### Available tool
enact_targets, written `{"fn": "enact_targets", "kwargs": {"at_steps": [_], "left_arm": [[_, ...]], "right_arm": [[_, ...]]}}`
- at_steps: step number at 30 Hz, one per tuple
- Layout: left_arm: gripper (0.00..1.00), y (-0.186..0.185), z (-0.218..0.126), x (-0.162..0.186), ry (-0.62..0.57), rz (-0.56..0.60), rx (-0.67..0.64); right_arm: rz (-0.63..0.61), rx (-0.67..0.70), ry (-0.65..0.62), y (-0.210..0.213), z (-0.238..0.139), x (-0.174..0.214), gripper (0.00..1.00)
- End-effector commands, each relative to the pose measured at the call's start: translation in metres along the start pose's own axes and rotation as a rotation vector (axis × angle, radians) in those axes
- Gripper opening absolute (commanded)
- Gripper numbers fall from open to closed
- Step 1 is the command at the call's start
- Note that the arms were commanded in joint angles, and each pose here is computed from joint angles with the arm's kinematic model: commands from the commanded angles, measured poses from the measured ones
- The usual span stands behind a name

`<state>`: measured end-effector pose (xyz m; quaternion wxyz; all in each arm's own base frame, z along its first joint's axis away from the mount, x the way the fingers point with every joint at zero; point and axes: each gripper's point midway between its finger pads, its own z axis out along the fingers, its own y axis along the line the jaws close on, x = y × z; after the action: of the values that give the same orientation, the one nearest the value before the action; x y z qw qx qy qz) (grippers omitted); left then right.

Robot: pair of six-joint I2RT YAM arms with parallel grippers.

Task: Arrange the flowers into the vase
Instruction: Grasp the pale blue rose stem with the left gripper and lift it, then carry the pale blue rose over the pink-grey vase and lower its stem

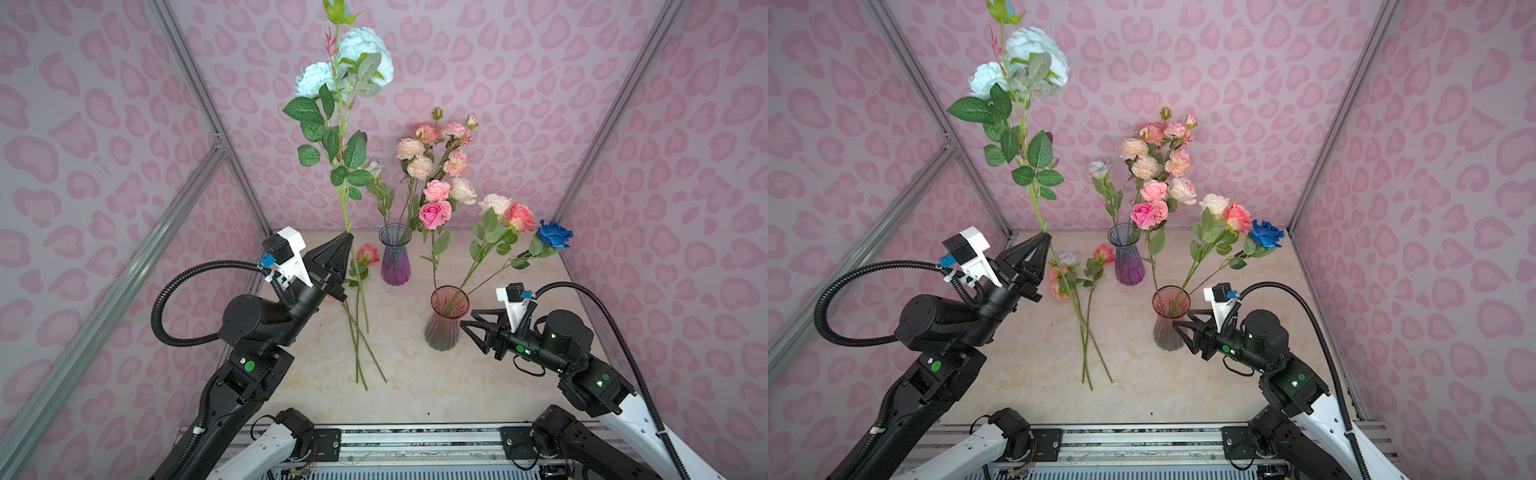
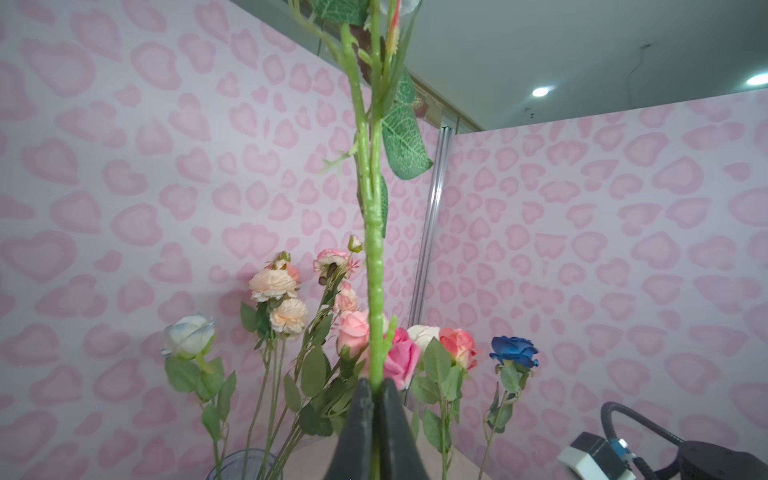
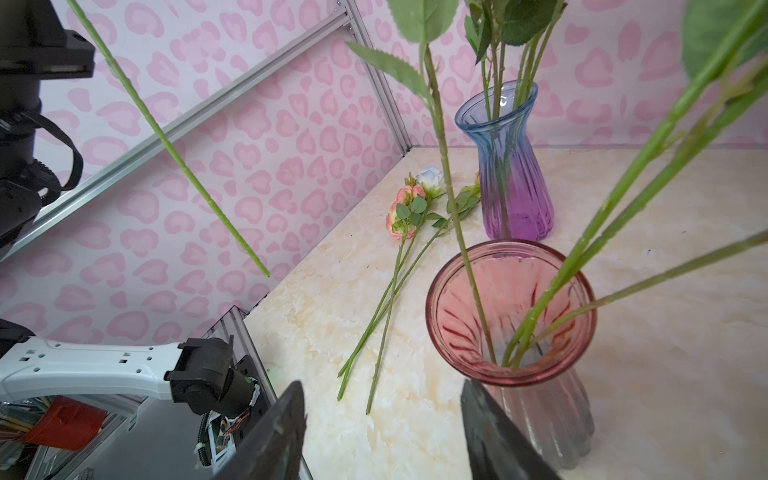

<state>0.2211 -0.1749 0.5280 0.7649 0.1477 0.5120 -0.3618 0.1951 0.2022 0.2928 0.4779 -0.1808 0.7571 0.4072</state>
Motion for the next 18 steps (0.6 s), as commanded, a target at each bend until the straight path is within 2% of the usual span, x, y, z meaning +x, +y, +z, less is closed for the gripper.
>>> {"fn": "enact_targets", "kwargs": {"at_steps": [1,7,13,18], "left_arm": [[0.03,-0.024,0.008,-0.034,-0.131,0.031,0.079],[0.03,-0.066,0.036,-0.045,-0.236,0.007,0.203],[0.03,-0.117,0.075,-0.012,-0.233,0.019,0.298],[0.03,-0.131,0.104,0.026,-0.212,0.034,0.281]], "right_arm": [[-0.032,0.048,-0.013,-0.007,-0.002,-0.004,0.60],[-0.045,0.131,-0.025,-0.022,-0.004,-0.005,0.60],[-0.030,0.185,-0.055,-0.034,-0.014,-0.004,0.60],[-0.014,0.215,-0.078,-0.040,-0.022,-0.003,0.60]]}}
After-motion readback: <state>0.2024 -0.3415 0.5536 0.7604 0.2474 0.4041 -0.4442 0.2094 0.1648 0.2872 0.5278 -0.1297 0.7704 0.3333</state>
